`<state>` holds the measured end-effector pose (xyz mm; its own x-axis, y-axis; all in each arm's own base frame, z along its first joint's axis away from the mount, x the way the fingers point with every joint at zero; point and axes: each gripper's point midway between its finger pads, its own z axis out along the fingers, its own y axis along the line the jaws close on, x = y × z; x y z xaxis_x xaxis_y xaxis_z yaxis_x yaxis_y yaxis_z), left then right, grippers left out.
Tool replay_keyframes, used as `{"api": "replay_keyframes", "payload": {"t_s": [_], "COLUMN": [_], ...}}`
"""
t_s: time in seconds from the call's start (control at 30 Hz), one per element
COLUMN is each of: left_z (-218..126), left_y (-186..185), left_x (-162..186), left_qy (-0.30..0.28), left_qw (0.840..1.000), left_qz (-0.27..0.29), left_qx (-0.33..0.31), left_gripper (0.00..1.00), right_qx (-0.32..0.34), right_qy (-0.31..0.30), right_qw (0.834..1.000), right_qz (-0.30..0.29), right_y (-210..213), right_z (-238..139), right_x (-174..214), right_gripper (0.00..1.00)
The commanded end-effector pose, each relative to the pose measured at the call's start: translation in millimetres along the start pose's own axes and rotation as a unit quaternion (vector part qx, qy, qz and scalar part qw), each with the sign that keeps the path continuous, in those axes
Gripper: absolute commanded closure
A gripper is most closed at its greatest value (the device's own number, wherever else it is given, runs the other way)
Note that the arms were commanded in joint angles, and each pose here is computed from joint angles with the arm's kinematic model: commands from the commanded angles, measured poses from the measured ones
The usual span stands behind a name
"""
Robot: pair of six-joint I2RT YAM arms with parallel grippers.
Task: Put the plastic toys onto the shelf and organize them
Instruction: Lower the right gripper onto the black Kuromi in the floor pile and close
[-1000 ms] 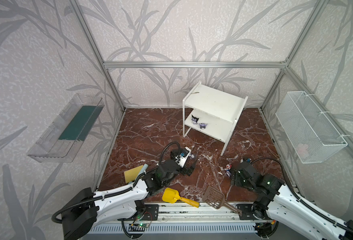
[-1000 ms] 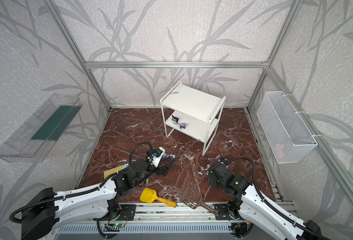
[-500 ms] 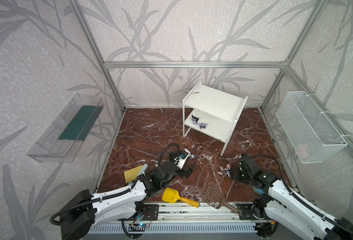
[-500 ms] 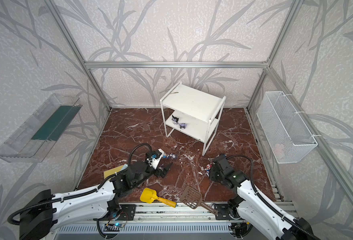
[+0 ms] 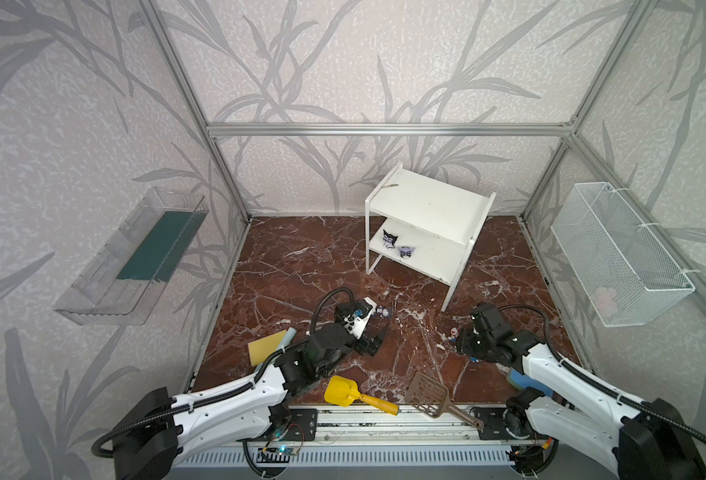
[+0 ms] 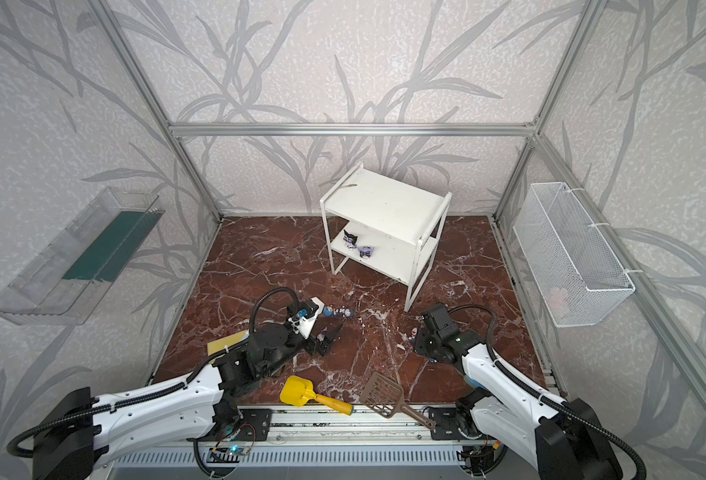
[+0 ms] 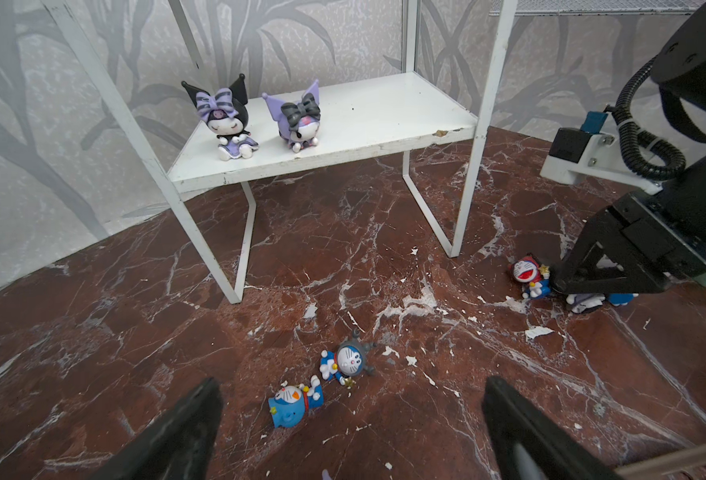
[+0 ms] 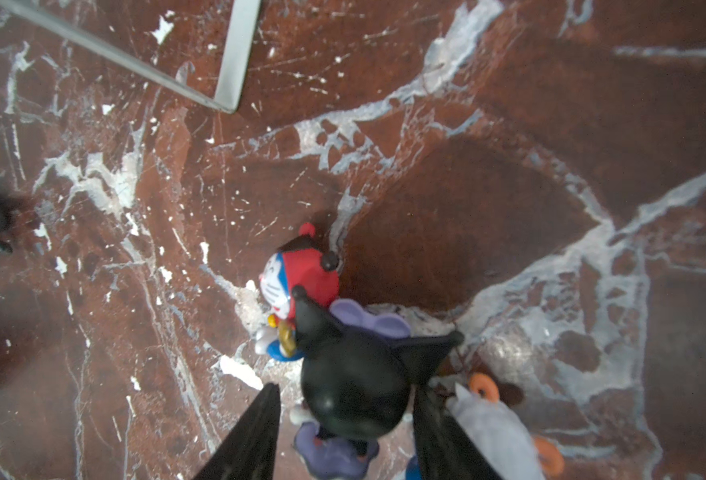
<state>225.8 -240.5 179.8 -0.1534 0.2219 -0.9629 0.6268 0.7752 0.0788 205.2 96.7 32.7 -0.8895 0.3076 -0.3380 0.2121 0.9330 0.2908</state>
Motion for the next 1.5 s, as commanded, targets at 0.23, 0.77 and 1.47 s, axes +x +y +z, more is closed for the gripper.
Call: {"api": "replay_keyframes", "payload": {"t_s": [0.23, 0.77, 1.47], "left_z": [-9, -14, -20], "left_y": [7, 10, 5], "left_x": [7, 8, -3], "left_qy": [-0.002, -0.014, -0.019], "left_qw": [1.000, 1.000, 1.000], "left_qz": [-0.008, -0.012, -0.015], "left_qx": [-0.015, -0.016, 0.004], "left_gripper": [0.01, 0.01, 0.01], "right_qx": [-0.002, 0.052, 0.022], "right_qy": [0.010, 0.053, 0.026], "right_qw": [1.000, 0.993, 0.981], "right_qz": [-0.022, -0.096, -0.191], "right_y": [8, 6, 39], "right_z": [2, 9, -4], "right_x": [-11, 7, 20], "right_gripper": [0.49, 0.49, 0.70]}}
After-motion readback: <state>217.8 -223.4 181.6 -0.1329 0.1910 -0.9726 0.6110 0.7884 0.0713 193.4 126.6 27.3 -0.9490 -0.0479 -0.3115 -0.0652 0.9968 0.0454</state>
